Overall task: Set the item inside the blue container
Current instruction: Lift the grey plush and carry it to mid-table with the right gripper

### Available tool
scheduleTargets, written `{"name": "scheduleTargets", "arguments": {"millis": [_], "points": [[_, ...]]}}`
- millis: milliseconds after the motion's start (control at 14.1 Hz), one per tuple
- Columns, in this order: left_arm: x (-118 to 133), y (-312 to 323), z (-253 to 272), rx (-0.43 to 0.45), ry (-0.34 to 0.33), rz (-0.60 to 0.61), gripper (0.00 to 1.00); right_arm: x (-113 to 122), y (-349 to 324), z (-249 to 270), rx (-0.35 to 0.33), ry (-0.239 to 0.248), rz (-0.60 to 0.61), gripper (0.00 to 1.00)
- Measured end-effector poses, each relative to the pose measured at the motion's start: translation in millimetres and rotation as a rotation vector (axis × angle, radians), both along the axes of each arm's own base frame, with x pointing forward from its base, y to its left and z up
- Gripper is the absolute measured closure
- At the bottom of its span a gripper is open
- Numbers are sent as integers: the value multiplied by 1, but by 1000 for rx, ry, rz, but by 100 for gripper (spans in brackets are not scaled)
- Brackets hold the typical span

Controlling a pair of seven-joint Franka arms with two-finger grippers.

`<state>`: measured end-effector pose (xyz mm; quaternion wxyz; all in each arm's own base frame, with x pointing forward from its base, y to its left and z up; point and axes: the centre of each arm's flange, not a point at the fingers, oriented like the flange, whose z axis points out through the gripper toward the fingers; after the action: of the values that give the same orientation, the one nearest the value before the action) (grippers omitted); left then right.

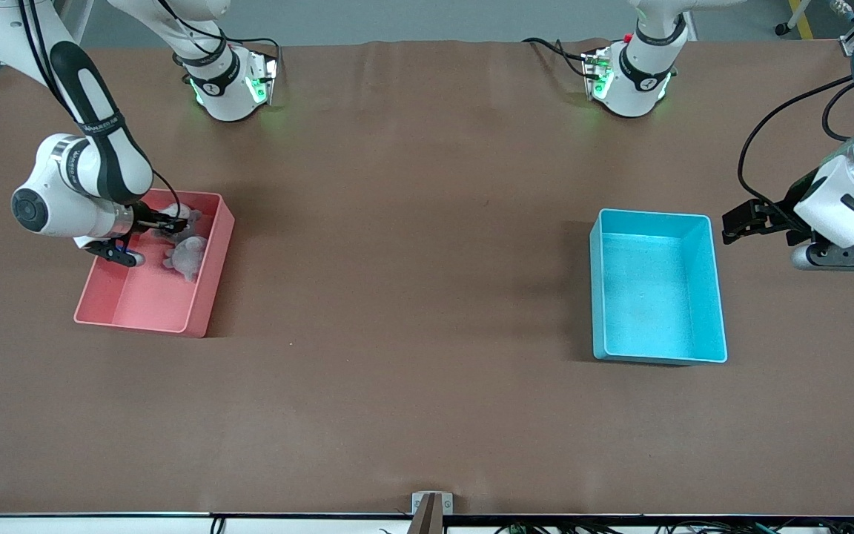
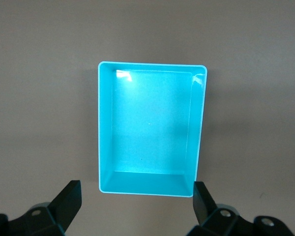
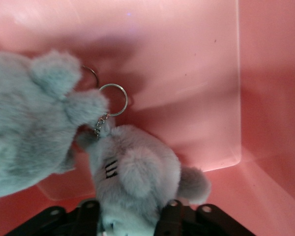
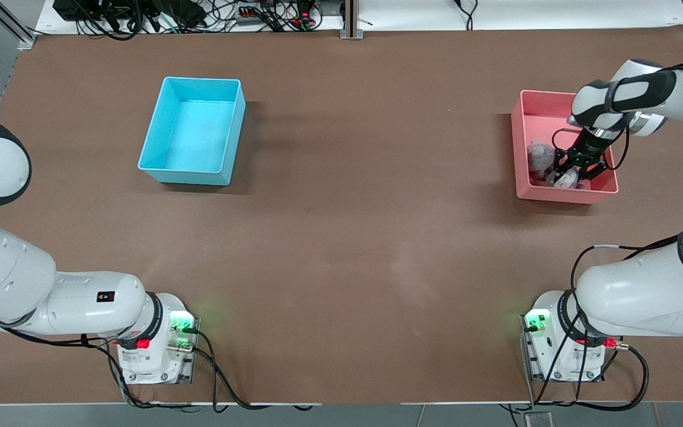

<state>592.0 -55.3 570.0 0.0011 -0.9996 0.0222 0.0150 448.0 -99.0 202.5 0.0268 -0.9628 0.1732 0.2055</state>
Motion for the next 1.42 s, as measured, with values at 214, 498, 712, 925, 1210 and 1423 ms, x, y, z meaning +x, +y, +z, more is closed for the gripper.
{"name": "scheduleTargets", "arguments": {"millis": [214,498,712,925,1210,1423], "points": [[1,1,-2,0,3,1,0,32,-5,39,13,19,5,68],[7,-7,-16,-2,18,-12,0,88,9,135,-15,28,-49,72],[13,-19,-27,-6,17,-32,0,115,85,173,-52,-3,-133,72],[21,-31,-47,-23,24,-40,0,119,170,179,-52,-19,-231,72],[28,-47,-79,-55,42,16,0,107,312,176,-124,-105,-362,72],[31,-60,-102,-54,69,37,0,93,421,150,-152,-169,-481,72]]}}
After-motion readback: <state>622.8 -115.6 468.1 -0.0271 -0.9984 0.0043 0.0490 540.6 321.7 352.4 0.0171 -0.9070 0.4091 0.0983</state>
